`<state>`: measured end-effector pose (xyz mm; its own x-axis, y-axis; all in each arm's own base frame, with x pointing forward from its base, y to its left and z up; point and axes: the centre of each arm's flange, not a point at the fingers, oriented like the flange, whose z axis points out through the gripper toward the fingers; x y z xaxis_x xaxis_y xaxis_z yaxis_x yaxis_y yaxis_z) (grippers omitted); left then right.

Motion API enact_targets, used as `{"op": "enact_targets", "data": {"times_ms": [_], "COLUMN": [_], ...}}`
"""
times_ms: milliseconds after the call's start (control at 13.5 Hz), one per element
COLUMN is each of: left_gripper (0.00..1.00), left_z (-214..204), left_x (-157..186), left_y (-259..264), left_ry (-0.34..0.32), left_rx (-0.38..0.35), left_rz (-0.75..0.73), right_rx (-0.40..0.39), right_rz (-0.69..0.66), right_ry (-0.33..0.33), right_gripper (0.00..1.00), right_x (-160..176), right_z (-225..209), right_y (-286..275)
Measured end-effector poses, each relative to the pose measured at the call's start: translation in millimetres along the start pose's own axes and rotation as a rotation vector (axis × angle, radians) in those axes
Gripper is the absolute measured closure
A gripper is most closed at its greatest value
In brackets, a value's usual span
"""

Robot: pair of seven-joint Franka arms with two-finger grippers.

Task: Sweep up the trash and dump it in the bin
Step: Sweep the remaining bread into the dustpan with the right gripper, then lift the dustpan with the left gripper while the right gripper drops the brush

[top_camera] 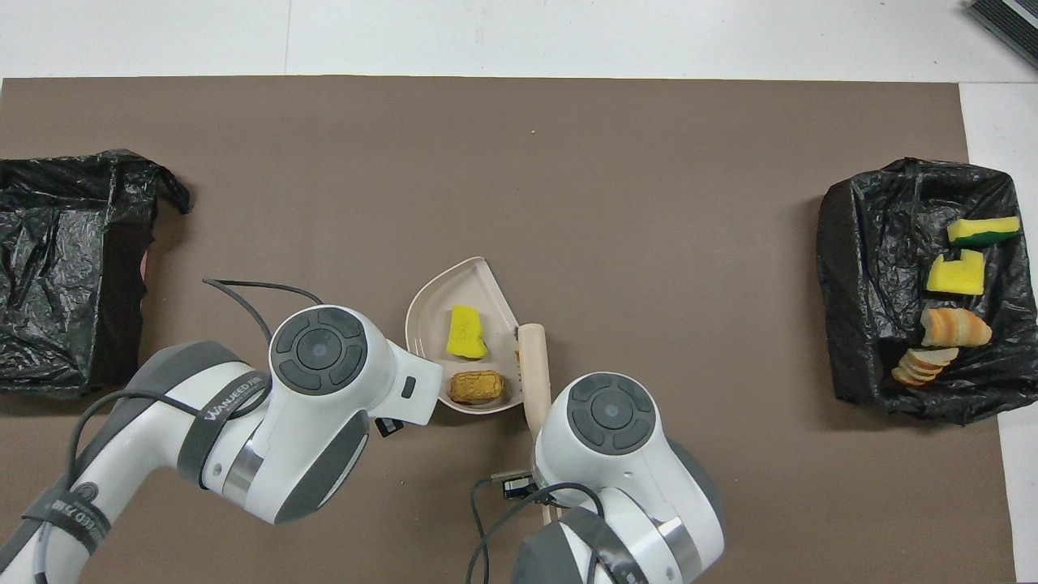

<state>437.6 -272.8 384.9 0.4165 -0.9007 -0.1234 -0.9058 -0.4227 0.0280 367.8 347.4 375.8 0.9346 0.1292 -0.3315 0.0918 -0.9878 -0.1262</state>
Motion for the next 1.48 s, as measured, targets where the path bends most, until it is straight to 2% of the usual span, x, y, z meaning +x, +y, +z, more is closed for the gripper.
{"op": "enact_targets", "data": {"times_ms": [371,815,1112,1334,1482], "left_gripper": [0.69,0.69,0.69,0.69,0.69], "left_z": [0.3,-5.5,-39.3,-67.8,-74.3], "left_x": [-1.5,-4.5,-31.3,-56.9,-64.3], "left_y": [-2.2,-10.5,-52.7,-73.9,-76.6], "left_ry": [0.008,0.026,0.094,0.146,0.15], "left_rx": [-0.015,-0.03,-0.006,0.023,0.027], "left_rz": [-0.139,-0.385,-0.543,-0.605,-0.616], "right_rx": [0.063,0.061,-0.001,-0.062,-0.086], "right_rz": [-0.035,-0.003,0.056,0.088,0.091], "right_ry": [0.022,0.003,-0.007,0.009,0.026], "right_gripper": [0.74,0.74,0.74,0.74,0.74], "right_x": [-7.7,-24.3,-67.2,-107.0,-124.1], "right_z": [-23.1,-43.8,-23.0,-6.8,9.9], "right_y": [-30.9,-28.1,-35.5,-43.6,-44.7]}}
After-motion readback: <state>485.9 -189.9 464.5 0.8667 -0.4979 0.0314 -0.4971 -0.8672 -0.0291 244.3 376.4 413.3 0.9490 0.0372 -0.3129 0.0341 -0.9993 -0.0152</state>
